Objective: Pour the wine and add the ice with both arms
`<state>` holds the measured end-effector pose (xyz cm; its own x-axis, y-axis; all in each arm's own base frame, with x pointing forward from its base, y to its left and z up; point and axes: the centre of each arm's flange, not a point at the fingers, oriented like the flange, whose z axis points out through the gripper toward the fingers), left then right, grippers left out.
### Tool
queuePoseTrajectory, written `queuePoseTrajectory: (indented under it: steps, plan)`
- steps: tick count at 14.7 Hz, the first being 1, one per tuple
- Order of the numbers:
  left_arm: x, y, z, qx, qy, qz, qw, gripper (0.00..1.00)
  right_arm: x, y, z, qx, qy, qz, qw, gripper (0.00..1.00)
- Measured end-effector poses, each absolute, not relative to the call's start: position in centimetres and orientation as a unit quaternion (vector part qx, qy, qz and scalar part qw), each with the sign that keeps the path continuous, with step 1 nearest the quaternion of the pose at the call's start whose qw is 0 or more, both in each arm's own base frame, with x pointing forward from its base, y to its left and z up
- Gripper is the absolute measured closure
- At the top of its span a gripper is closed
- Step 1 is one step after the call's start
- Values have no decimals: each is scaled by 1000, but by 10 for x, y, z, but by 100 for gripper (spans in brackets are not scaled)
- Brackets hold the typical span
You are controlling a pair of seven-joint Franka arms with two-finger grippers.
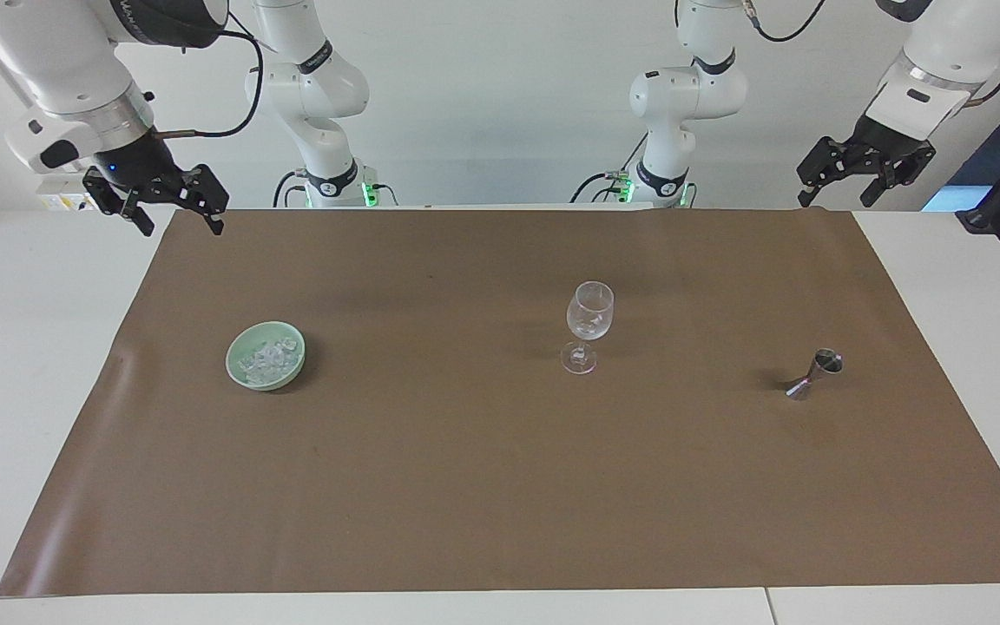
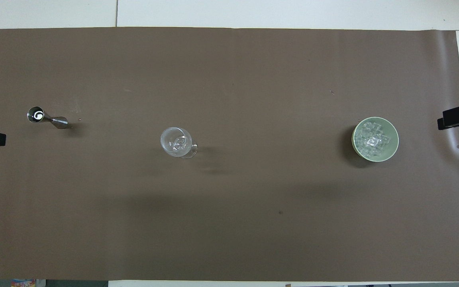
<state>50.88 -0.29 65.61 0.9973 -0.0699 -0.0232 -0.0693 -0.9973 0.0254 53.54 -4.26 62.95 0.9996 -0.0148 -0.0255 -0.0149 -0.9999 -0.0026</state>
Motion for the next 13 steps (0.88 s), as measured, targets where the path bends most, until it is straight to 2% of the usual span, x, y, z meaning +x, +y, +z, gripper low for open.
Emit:
queuePoseTrajectory:
  steps: [8,13]
  plan:
    - [509,-2,657,999,-49,-11,12,0,535,-43,629,-1000,7,13,1,0]
    - [532,-2,653,999,-49,-16,12,0,535,-43,629,-1000,7,13,1,0]
